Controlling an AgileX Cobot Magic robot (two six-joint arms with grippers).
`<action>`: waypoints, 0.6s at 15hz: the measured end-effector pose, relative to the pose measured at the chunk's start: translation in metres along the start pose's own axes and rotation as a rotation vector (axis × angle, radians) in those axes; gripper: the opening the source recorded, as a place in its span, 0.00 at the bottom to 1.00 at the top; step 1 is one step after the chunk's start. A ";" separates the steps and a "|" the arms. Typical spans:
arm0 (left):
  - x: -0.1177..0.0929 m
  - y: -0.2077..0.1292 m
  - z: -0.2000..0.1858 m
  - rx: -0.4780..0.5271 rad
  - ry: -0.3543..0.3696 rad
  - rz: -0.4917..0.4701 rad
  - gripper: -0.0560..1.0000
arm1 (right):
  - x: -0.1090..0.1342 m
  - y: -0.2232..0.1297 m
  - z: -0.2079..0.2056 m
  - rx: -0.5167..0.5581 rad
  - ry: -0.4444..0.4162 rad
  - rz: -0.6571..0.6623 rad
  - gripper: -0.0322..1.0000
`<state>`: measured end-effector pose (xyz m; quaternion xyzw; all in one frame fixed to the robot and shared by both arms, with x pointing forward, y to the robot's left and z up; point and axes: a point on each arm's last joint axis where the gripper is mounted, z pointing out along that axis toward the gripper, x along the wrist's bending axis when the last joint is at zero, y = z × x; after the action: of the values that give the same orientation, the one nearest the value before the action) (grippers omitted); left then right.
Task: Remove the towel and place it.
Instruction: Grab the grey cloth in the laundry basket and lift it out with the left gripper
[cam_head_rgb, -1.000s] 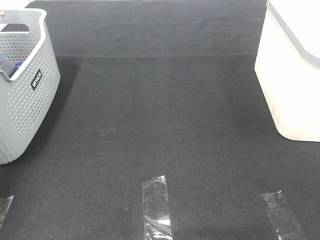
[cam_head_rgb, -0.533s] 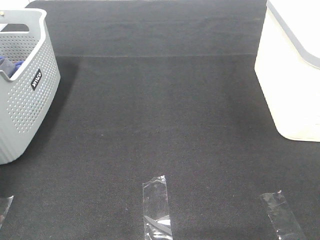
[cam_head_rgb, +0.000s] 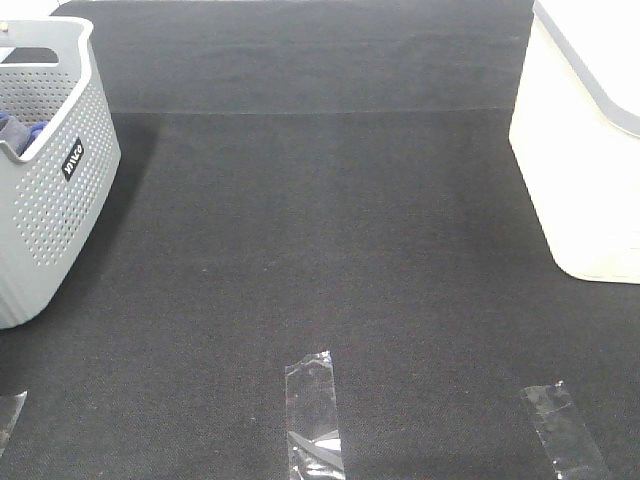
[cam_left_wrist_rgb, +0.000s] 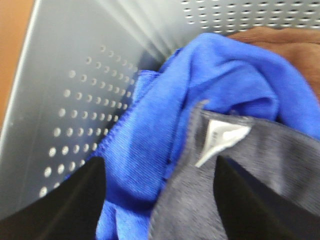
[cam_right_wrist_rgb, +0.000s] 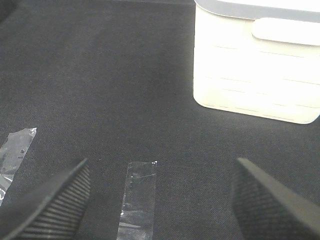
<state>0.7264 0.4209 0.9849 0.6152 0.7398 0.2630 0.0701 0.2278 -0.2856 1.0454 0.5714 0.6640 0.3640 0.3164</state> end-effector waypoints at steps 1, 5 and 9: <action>0.002 -0.001 0.003 0.001 0.001 -0.004 0.61 | 0.000 0.000 0.000 0.000 0.000 0.000 0.74; 0.000 -0.004 0.015 0.020 -0.013 0.007 0.61 | 0.000 0.000 0.000 0.000 0.000 0.000 0.74; -0.004 -0.007 0.024 0.035 -0.028 0.003 0.57 | 0.000 0.000 0.000 0.000 -0.001 0.000 0.74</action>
<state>0.7316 0.4239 0.9606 0.6212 0.7422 0.2418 0.0692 0.2278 -0.2857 1.0454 0.5715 0.6640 0.3637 0.3167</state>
